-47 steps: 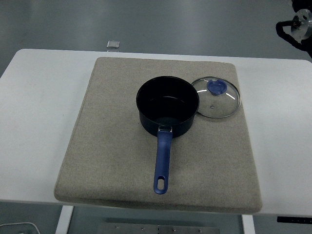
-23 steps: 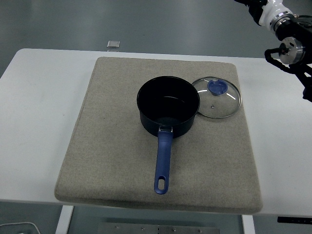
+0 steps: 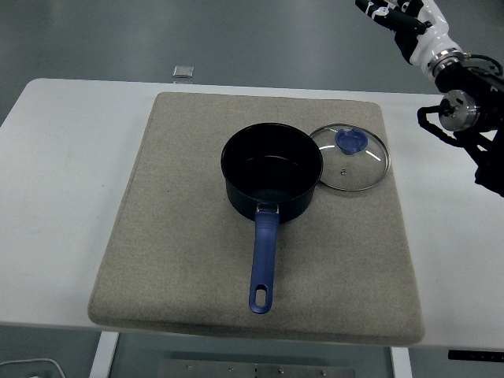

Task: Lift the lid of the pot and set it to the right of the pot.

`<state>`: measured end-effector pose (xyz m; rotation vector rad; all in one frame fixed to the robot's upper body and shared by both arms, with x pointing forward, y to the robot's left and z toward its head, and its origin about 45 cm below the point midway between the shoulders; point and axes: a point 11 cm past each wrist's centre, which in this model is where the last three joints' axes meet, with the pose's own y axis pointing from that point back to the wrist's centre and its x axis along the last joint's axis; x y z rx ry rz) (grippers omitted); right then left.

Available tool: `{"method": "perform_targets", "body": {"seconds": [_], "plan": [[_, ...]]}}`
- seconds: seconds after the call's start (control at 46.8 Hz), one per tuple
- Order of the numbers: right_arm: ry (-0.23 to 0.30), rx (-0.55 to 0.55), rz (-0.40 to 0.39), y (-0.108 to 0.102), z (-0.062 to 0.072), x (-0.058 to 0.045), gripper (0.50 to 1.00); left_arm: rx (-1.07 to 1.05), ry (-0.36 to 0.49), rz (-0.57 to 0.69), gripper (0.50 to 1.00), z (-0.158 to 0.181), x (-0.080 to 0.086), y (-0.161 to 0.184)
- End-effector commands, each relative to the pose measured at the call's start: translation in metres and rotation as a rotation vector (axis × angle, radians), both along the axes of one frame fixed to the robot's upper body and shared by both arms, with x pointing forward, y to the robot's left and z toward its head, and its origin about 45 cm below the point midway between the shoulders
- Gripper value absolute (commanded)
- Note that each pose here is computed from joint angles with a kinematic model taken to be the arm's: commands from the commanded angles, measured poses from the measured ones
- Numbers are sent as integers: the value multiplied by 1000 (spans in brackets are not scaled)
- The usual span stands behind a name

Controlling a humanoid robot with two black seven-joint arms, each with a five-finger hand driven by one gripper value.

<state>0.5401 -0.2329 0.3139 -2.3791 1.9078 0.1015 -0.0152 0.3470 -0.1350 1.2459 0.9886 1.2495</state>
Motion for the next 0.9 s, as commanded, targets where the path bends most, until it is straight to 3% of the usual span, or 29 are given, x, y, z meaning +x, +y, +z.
{"method": "perform_targets", "body": {"seconds": [0.0, 0.641, 0.876], "plan": [[3, 2, -12, 0, -2, 0, 911, 0, 0, 0, 1000, 0, 0, 0], [2, -10, -60, -4, -3, 1, 913, 0, 0, 0, 1000, 0, 0, 0], [38, 115, -118, -13, -9, 0, 911, 0, 0, 0, 1000, 0, 0, 0]]}}
